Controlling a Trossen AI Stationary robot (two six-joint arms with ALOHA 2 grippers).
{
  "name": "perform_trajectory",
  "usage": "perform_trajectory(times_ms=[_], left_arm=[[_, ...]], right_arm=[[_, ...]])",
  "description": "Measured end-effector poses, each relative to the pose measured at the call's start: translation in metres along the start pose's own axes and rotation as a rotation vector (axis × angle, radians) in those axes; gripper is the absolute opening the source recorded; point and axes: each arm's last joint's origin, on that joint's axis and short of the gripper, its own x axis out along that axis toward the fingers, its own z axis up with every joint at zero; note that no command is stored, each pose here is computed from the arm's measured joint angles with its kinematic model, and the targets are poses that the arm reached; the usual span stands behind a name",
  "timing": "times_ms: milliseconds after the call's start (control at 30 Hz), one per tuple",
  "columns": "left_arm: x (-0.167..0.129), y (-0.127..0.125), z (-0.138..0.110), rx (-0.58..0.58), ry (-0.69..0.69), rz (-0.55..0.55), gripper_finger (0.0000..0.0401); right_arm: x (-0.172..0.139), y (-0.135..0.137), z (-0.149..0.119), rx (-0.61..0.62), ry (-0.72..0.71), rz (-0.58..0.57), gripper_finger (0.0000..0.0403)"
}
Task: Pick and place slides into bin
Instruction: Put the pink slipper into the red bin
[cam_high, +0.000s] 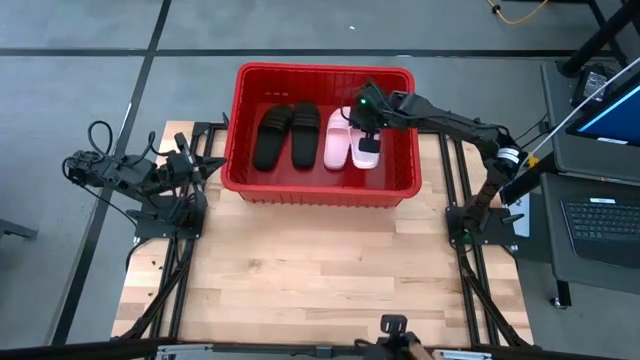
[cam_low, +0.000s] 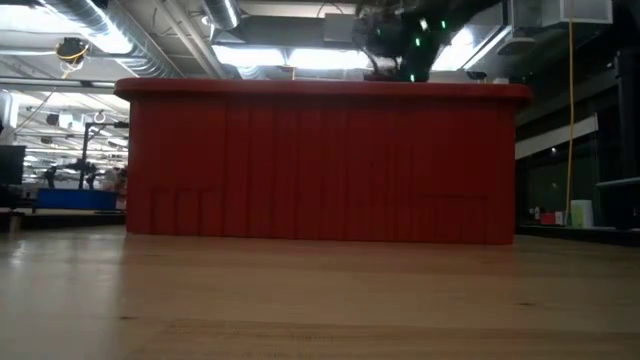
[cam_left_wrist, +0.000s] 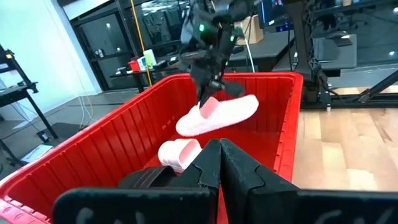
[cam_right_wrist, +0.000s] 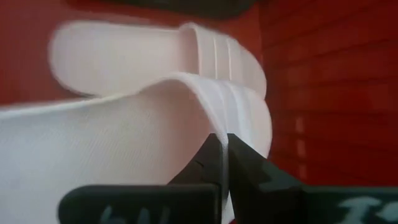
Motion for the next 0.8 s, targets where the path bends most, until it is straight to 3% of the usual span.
perform_trajectory(times_ms=[267,533,800], left_arm=[[0.000,0.000,0.000,-0.051,-0.001,0.002,0.0002],[0.000,0.002,0.002,-0.070,-0.010,0.059,0.0002],[0.000,0.002,0.002,-0.084,-0.011,0.062,0.0002]], right_arm=[[0.043,0.004,-0.037,0.029,0.079,-0.031,0.0011],[0.045,-0.008,-0.034,0.020,0.011,-0.108,0.0011],[0.050,-0.016,-0.043,-0.006,0.046,-0.105,0.0011]])
